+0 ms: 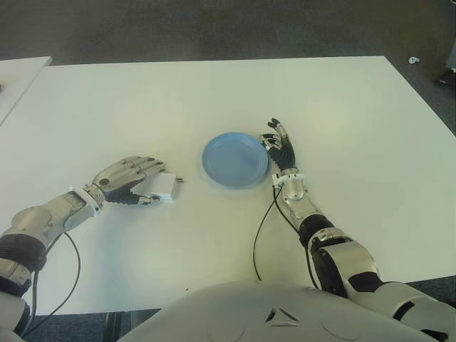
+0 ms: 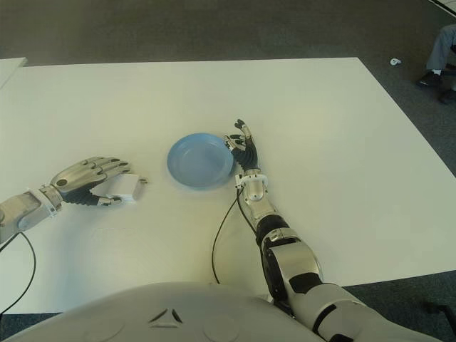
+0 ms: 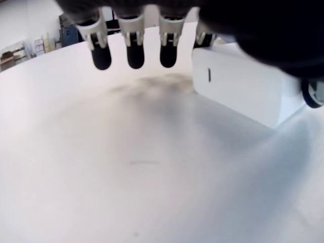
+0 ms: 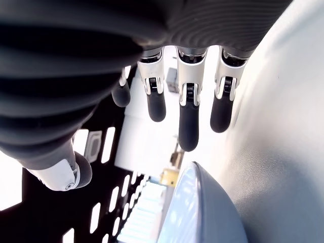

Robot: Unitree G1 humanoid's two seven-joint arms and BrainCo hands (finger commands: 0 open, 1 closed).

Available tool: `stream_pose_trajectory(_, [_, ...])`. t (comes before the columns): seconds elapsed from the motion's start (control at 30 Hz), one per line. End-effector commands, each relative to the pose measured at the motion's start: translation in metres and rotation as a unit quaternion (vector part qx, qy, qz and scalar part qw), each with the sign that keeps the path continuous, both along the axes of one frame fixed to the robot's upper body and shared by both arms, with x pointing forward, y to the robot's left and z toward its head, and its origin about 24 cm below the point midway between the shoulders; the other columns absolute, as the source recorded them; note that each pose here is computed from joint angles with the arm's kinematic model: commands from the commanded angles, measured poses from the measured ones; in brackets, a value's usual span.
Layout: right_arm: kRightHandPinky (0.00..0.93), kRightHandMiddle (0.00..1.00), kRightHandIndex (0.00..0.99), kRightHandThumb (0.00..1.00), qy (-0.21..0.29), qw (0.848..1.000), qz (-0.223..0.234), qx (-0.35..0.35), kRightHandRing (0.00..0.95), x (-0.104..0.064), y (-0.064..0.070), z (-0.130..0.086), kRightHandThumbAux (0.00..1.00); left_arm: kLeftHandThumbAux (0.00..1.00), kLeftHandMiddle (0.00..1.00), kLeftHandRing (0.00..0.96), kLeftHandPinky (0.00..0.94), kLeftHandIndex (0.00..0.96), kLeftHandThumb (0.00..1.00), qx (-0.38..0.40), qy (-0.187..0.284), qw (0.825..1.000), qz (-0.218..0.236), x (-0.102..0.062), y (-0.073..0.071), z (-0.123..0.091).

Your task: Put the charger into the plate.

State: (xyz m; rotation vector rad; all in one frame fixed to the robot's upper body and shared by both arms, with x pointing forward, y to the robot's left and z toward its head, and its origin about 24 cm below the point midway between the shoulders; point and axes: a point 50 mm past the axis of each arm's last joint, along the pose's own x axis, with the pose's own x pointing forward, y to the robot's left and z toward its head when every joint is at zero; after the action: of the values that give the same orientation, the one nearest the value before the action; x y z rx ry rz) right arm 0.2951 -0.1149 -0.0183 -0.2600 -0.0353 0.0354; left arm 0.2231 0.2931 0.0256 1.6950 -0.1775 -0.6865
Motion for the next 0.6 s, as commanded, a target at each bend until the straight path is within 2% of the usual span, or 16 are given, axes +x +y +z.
stream_pose_trajectory(0.03, [0.248, 0.157, 0.000, 0.000, 0.128, 0.992, -0.016, -0.012, 0.275, -0.0404, -0.0029, -0.0500, 0.557, 0.173, 0.000, 0.000, 0.033, 0.000, 0.492, 0.016, 0.016, 1.000, 0.001, 0.0012, 0.0001, -0.0040])
stream_pose_trajectory(0.23, [0.242, 0.163, 0.000, 0.000, 0.127, 0.992, -0.017, -0.012, 0.281, -0.0404, -0.0023, -0.0497, 0.556, 0.192, 0.005, 0.007, 0.066, 0.000, 0.535, 0.030, 0.016, 0.999, -0.003, 0.0041, 0.0004, -0.0051])
stream_pose_trajectory(0.6, [0.233, 0.170, 0.000, 0.000, 0.123, 0.992, -0.018, -0.014, 0.278, -0.0410, -0.0014, -0.0492, 0.560, 0.189, 0.037, 0.032, 0.083, 0.002, 0.556, 0.051, 0.015, 0.998, -0.018, 0.0063, 0.0011, -0.0063])
